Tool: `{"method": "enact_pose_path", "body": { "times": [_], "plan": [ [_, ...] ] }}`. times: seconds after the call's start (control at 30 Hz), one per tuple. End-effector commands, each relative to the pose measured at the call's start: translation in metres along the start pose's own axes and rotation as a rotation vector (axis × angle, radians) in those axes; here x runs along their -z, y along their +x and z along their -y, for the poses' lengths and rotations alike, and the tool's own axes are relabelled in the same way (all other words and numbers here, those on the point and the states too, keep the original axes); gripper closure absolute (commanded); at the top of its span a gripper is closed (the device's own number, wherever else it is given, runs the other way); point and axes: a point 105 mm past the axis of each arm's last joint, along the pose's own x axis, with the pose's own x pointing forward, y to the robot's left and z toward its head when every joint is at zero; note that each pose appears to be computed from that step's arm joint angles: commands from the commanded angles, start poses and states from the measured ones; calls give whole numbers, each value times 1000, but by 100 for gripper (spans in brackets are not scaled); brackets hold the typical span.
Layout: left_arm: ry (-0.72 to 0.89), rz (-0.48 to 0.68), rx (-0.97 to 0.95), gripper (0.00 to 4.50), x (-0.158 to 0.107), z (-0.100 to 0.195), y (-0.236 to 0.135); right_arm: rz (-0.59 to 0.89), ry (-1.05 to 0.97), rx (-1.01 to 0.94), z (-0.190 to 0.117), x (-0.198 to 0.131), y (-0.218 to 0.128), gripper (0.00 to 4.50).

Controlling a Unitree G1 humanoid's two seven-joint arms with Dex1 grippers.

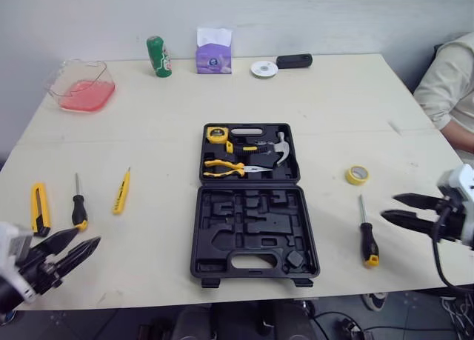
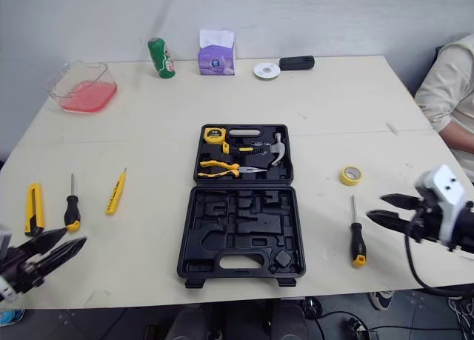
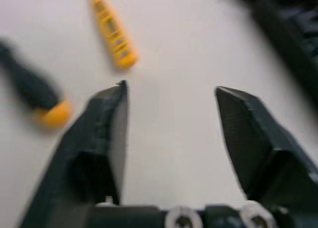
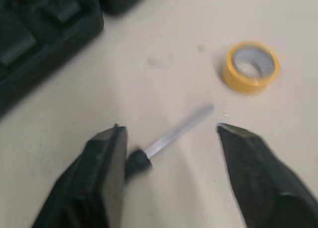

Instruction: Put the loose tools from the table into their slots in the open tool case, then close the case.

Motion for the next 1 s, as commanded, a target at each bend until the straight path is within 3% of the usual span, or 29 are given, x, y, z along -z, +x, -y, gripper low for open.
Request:
{"method": "enact_pose_path", "body": {
  "times": [0.03,0.23,0.47,0.6,0.73,0.87,1.0],
  "plan": [
    [-27,12,-122,1,4,-24,-28,-41,-57,72,24,3,-27,5],
    [-97,-20,-250,1,27,-52,-50,12,-59,128,40,1,-32,5],
    [-63,52,-243,1,-4,-42,-22,125,-181,94,28,-32,-7,5],
    [-118,27,-266,1,-14,-26,9,279,-271,-187,-38,-92,25,5],
    [-224,1,-308,1,-19,-28,40,398,-367,-408,-93,-137,46,5],
    [-154,-94,-340,1,-18,-30,57,467,-387,-528,-123,-159,53,5],
    [-250,-115,-424,1,-16,-42,67,522,-416,-648,-152,-172,65,5]
  ]
}}
